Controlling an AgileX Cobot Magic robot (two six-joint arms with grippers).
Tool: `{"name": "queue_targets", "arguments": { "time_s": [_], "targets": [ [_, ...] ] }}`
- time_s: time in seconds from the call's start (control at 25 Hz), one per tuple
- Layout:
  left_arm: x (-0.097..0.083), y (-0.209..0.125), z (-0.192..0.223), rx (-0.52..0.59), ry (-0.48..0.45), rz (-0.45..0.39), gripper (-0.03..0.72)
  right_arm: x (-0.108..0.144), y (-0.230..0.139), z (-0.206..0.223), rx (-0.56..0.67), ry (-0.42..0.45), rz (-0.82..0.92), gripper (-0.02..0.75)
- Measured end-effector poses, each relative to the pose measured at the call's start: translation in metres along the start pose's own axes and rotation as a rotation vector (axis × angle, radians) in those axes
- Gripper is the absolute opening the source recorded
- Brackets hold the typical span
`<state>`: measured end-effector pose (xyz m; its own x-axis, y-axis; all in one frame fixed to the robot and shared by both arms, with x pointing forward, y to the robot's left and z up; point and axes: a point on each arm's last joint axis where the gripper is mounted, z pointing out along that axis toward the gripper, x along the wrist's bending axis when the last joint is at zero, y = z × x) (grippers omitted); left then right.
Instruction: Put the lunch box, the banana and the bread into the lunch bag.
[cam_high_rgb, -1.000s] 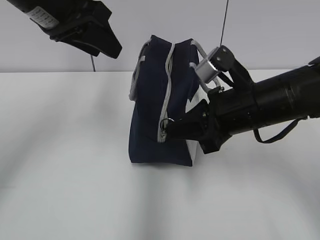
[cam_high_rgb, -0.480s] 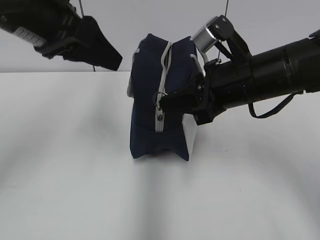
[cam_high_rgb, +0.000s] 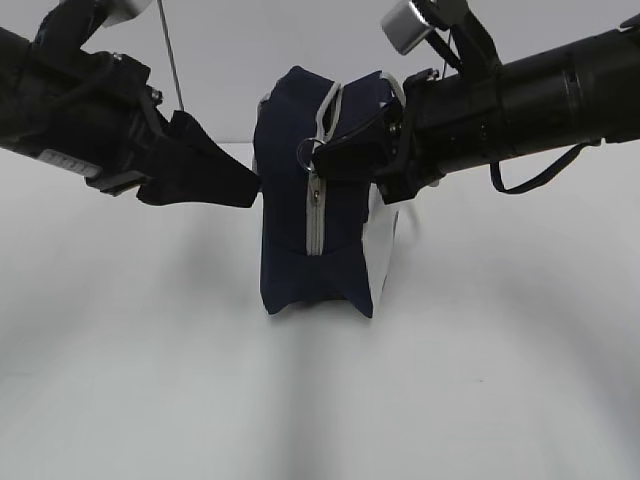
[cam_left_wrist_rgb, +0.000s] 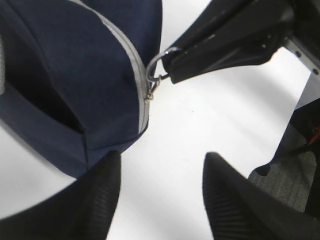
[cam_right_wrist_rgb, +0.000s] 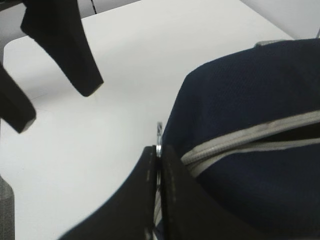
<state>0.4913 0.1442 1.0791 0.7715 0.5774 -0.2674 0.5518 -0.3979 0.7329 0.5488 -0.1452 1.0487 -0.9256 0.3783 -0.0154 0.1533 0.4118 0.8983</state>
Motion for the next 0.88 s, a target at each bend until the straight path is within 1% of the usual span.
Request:
{"name": "queue_targets", "arguments": {
  "time_s": [0.16,0.56,0.72,0.88],
  "targets": [
    [0.000,0.002,0.000,-0.028,0.004,0.016,0.379,-0.006,0.006,-0.001,-0.008,-0.053,-0.007,-0.016],
    [0.002,0.004,0.000,-0.046,0.023,0.027,0.379,-0.019,0.021,-0.005,-0.077,-0.164,0.039,-0.016],
    [0.002,0.004,0.000,-0.046,0.025,0.035,0.379,-0.025,0.023,-0.007,-0.102,-0.228,0.077,-0.016],
    [0.002,0.004,0.000,-0.048,0.025,0.037,0.379,-0.033,0.025,-0.009,-0.142,-0.316,0.152,-0.016]
  ]
}}
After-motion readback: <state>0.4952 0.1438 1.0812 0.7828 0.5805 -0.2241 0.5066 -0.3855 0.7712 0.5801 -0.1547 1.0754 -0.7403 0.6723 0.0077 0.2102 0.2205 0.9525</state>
